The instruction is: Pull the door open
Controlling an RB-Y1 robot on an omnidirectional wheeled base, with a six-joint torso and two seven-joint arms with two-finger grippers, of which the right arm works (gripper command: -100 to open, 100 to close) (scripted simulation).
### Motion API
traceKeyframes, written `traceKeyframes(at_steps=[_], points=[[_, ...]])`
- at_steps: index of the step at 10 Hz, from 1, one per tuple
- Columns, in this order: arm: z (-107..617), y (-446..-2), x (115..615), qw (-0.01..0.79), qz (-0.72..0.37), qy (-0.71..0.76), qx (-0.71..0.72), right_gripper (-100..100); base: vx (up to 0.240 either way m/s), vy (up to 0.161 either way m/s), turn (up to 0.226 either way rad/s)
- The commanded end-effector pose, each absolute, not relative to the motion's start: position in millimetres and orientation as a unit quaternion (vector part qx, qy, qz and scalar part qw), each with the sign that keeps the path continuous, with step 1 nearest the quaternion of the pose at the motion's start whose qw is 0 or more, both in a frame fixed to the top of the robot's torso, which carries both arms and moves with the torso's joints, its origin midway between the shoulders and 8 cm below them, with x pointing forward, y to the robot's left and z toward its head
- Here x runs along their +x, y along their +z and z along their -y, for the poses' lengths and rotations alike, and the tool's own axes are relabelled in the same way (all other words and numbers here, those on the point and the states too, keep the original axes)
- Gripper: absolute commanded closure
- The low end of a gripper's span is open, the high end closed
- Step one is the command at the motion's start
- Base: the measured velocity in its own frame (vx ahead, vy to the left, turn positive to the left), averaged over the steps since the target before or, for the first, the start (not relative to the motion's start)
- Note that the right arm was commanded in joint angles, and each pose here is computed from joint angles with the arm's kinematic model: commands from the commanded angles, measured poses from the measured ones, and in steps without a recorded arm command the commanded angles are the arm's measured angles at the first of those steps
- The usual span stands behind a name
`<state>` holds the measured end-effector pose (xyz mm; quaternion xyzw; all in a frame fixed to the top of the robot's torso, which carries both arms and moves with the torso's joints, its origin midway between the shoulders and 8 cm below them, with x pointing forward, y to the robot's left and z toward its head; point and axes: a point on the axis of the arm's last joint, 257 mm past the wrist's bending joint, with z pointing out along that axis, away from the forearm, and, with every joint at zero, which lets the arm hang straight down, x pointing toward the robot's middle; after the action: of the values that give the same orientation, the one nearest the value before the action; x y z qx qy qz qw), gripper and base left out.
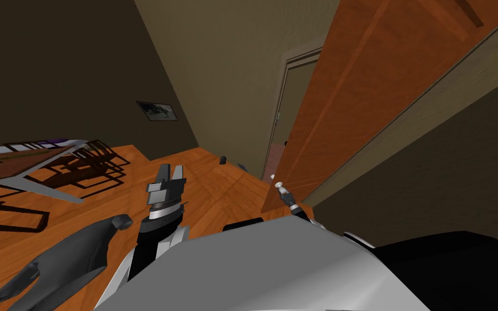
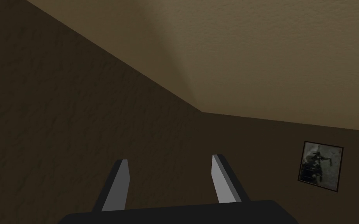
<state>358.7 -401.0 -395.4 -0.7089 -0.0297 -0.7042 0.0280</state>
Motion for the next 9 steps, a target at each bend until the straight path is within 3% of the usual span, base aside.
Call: traceKeyframes(at_steps=[1, 6, 9], points=[[401, -395, 349, 0.034, 0.035, -0.705, -0.708, 100, -0.183, -0.068, 0.155], [406, -392, 327, 0.048, 0.048, -0.705, -0.706, 100, -0.200, -0.085, 0.138], [400, -398, 311, 0.054, 0.056, -0.702, -0.708, 100, -0.031, -0.009, 0.020]])
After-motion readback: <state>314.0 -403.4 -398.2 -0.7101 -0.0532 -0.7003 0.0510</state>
